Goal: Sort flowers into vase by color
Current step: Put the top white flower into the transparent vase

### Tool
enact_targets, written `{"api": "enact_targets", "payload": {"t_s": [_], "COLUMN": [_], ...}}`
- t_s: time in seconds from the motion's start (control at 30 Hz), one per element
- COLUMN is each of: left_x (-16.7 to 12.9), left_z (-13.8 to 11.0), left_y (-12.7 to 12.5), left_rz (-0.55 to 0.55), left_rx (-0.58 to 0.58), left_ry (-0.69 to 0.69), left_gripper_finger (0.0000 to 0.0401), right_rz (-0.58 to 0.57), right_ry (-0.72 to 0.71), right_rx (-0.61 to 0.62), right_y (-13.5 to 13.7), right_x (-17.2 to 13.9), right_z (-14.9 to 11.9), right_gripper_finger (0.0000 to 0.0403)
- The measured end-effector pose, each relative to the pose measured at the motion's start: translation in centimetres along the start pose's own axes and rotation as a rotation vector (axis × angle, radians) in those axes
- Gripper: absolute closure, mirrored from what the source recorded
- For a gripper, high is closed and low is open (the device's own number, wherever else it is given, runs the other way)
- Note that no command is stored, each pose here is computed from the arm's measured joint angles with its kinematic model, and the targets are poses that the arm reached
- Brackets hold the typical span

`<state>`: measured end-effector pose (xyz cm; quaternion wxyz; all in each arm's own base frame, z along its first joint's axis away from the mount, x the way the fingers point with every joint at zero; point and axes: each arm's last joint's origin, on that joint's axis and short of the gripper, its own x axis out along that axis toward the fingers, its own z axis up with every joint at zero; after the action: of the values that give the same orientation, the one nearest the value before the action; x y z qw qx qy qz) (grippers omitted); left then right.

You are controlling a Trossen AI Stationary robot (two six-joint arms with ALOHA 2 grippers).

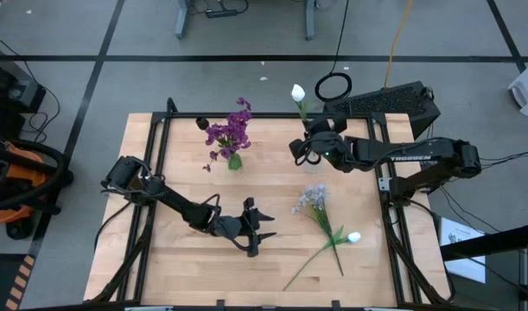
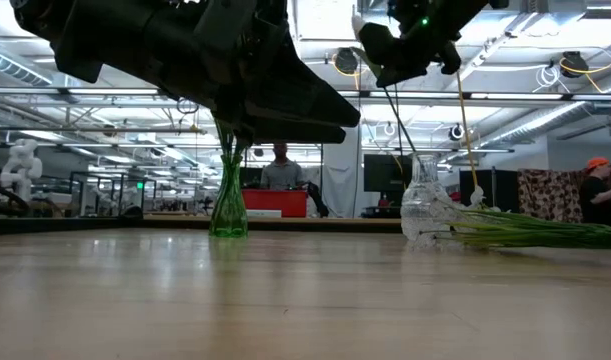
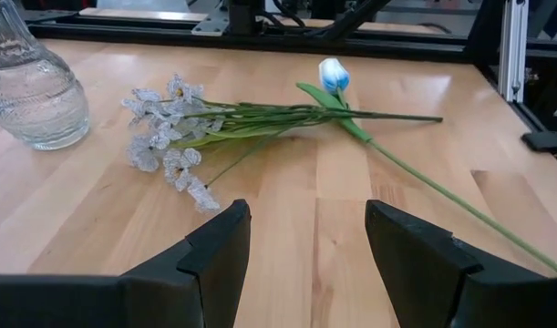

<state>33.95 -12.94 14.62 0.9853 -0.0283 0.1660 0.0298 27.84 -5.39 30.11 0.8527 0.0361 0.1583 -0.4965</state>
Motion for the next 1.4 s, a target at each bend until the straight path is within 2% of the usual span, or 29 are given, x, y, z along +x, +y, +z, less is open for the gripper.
{"api": "enact_targets", "payload": {"t_s": [0.77,1.4], "left_x": [-0.2,-0.2], "left_z": [-0.2,-0.2], "left_y": [-0.5,-0.6], "left_rz": [-0.014,-0.015], "left_rx": [0.008,0.010], "left_ry": [0.008,0.008], "left_gripper_finger": [0.0178,0.0178], "right_rz": [-0.066,-0.075], "right_ry": [0.120,0.170], "right_rx": [-0.004,-0.003], "right_y": [0.7,0.8], "right_x": [1.1,0.3], "right_z": [-2.6,-3.5], "right_gripper_finger": [0.0401,0.0401]}}
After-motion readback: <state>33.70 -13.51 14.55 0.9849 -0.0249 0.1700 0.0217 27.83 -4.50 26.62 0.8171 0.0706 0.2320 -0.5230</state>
